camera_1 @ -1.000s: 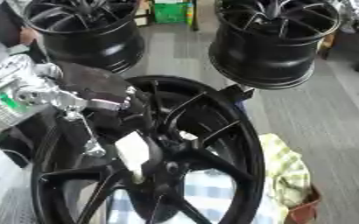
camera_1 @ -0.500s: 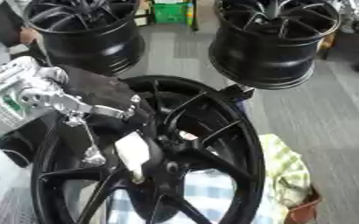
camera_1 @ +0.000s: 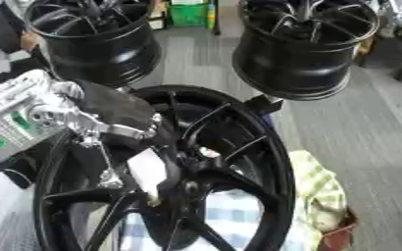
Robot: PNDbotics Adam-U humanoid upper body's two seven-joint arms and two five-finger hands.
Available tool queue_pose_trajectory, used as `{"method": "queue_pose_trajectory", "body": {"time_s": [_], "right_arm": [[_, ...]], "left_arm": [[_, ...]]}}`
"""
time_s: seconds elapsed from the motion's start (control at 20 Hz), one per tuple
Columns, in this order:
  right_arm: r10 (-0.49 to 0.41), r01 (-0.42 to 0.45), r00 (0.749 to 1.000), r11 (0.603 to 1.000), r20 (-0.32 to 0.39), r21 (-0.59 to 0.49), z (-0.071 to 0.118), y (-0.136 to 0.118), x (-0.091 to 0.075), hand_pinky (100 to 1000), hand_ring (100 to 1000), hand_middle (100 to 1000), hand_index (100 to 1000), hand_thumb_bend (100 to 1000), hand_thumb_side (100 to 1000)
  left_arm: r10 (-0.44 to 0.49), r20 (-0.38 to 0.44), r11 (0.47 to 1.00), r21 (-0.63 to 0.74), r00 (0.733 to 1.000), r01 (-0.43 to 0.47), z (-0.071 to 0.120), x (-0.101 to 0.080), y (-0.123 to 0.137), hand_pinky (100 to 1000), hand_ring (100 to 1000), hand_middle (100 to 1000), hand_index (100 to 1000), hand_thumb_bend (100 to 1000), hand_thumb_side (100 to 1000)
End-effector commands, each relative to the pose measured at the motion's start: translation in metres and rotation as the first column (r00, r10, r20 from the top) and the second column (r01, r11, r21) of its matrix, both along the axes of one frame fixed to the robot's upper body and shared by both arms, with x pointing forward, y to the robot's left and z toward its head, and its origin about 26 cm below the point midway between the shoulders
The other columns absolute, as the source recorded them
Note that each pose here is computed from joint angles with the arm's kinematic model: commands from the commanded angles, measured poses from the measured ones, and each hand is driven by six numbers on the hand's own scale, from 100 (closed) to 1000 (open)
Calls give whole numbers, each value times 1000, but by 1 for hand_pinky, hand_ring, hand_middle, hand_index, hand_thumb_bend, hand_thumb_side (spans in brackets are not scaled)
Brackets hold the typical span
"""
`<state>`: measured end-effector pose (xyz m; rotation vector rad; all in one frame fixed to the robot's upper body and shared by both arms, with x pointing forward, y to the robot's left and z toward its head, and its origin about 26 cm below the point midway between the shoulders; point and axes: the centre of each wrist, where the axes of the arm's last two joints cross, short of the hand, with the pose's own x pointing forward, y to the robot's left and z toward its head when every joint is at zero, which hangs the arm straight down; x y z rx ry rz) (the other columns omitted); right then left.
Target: Pull the pin out of the wheel hub.
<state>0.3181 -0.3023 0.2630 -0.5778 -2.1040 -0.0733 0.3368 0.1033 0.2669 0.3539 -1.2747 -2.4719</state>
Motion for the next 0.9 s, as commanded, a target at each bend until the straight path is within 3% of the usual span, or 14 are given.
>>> {"method": "queue_pose_trajectory", "body": {"time_s": [0.05,0.4,0.9], "right_arm": [[-8,8,1000,1000,25,-4,8,-3,-2,760,631,536,698,491,331],[-7,7,1000,1000,25,-4,8,-3,-2,760,631,537,698,490,331],[-9,9,1000,1000,26,-6,7,-3,-1,761,632,537,698,490,332]], "left_arm": [[7,15,1000,1,1000,-7,3,2,0,831,790,696,832,340,124],[30,9,999,17,1000,-30,-5,9,3,829,792,709,830,341,142],[42,14,999,29,999,-42,-11,15,5,816,749,612,796,292,145]]}}
